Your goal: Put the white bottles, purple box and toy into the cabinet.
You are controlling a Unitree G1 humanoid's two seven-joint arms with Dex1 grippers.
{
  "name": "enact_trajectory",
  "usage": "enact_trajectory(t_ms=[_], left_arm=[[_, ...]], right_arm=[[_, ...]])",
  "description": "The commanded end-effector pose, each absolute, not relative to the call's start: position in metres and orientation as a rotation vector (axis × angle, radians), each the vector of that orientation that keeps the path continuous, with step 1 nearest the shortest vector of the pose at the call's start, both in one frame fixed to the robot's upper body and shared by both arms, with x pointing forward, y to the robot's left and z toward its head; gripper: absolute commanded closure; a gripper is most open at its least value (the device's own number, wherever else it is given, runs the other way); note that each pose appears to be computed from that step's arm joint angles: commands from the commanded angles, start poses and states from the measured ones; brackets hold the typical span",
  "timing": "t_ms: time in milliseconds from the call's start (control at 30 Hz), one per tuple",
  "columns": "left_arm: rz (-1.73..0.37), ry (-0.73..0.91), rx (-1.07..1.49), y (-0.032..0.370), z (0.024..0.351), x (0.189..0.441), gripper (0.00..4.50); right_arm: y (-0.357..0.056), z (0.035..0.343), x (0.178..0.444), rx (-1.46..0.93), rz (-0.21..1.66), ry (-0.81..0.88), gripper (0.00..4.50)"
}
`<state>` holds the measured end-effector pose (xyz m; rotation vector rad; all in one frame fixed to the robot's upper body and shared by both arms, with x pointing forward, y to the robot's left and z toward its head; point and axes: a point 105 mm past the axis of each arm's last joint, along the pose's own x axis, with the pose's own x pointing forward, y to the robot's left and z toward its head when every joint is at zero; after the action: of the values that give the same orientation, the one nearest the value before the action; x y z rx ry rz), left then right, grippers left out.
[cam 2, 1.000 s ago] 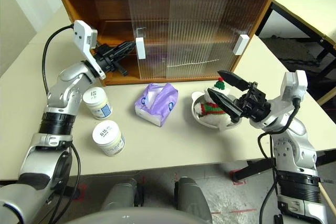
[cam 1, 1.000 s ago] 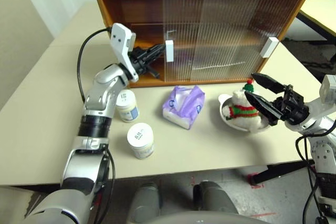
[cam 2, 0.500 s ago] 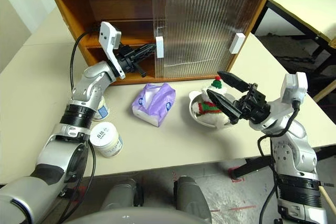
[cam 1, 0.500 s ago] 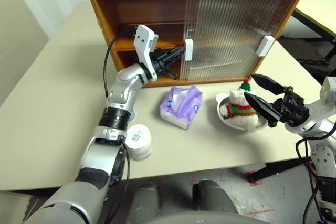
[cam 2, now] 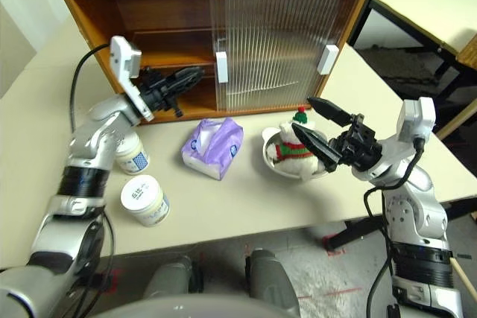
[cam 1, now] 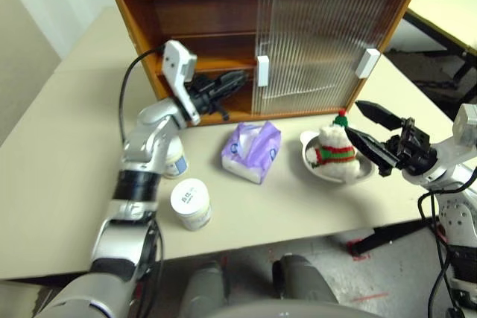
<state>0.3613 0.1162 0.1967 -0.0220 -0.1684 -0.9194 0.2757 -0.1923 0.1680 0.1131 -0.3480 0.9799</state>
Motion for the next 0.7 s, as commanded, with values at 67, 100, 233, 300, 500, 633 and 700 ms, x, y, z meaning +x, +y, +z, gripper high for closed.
enact_trajectory(t_ms=[67, 100, 233, 300, 500, 633, 700], left_arm=[[-0.882, -0.156, 0.019, 0.162, 0.215, 0.339, 1.95], [-0.867, -0.144, 0.035, 0.171, 0.215, 0.335, 1.57], [-0.808, -0.174, 0.140, 0.213, 0.214, 0.312, 0.01], [-0.804, -0.183, 0.168, 0.221, 0.206, 0.301, 0.01], [-0.726, -0.137, 0.132, 0.245, 0.162, 0.264, 0.01], [-0.708, -0.092, 0.143, 0.249, 0.140, 0.253, 0.01], [-0.710, -0.079, 0.129, 0.248, 0.131, 0.252, 0.01]], right_arm=[[-0.193, 0.164, 0.280, 0.107, 0.997, -0.331, 0.00], [-0.193, 0.164, 0.280, 0.108, 0.998, -0.329, 0.00], [-0.195, 0.163, 0.285, 0.109, 1.007, -0.329, 0.00], [-0.195, 0.163, 0.287, 0.110, 1.009, -0.329, 0.00], [-0.190, 0.159, 0.288, 0.130, 1.029, -0.322, 0.00], [-0.192, 0.157, 0.290, 0.130, 1.028, -0.317, 0.00], [-0.194, 0.157, 0.291, 0.128, 1.026, -0.316, 0.00]])
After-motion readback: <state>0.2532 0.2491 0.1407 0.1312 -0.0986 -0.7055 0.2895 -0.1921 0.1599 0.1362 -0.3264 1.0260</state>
